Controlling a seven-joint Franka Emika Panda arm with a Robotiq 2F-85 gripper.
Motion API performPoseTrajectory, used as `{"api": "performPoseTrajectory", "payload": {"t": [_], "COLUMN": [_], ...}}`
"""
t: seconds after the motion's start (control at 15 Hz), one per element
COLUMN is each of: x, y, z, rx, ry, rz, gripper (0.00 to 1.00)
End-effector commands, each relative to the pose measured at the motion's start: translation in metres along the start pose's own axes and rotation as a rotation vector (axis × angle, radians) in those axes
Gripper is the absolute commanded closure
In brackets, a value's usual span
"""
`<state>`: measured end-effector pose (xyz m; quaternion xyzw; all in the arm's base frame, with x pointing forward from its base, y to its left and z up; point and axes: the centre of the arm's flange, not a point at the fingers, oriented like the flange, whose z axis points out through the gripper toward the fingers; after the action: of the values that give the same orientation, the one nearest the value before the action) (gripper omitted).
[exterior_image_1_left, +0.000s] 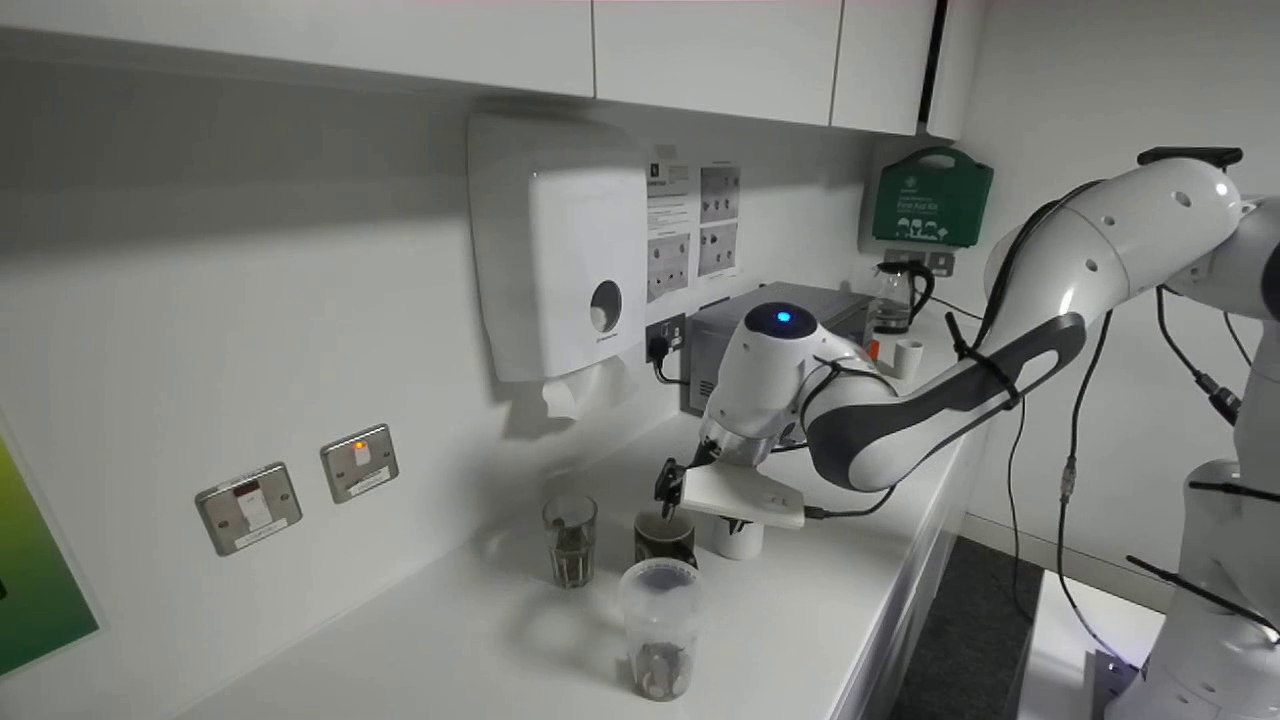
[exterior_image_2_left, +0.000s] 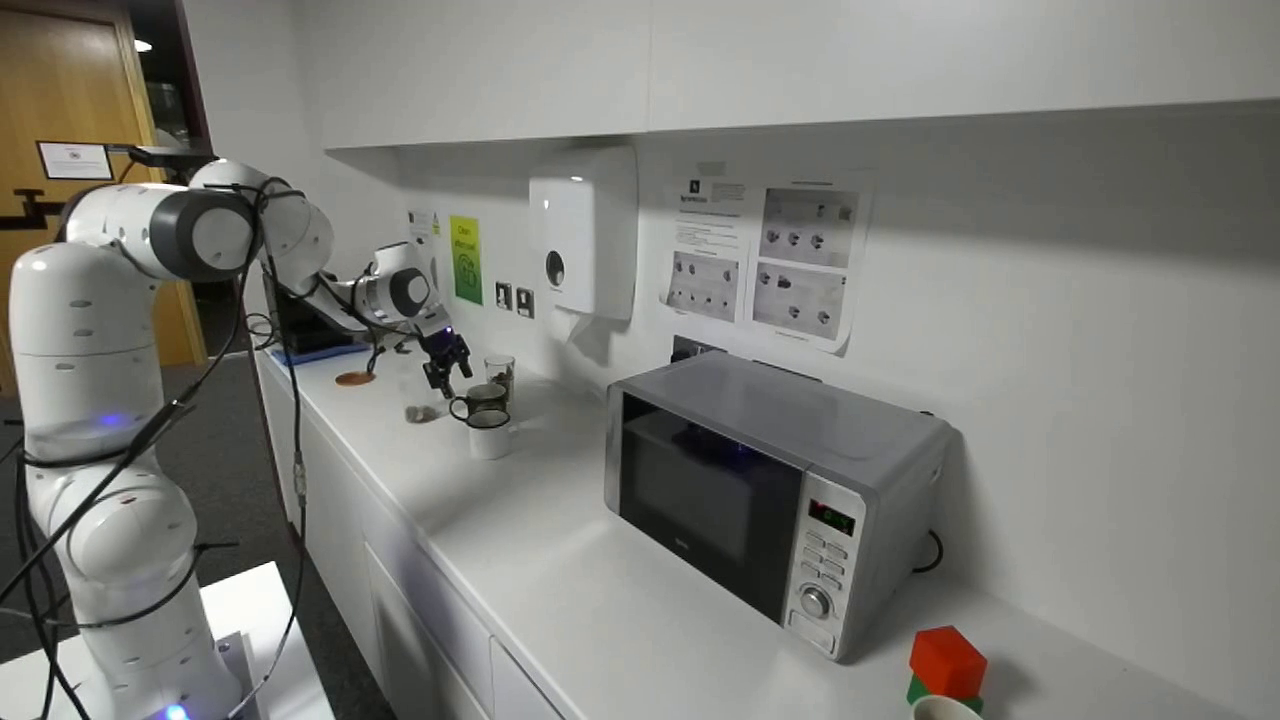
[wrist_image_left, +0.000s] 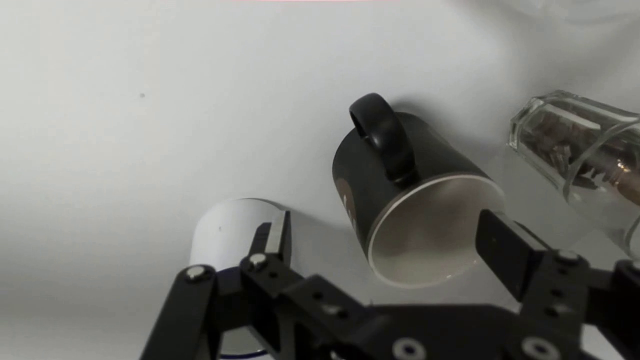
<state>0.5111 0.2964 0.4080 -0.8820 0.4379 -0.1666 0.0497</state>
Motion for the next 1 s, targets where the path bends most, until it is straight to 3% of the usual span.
{"api": "performPoseTrajectory", "payload": {"t": [0.0,0.53,0.93], "x": [0.007,0.048,0.050], "y": [-0.016,-0.004,-0.005], "z": [0.011,0.030,0.047], "rx": [0.003,-0.025,-0.057], "ry": [0.011,0.014,0.005], "rz": [-0.017,0.055,0.054], "gripper": [0.00,0.00,0.00]}}
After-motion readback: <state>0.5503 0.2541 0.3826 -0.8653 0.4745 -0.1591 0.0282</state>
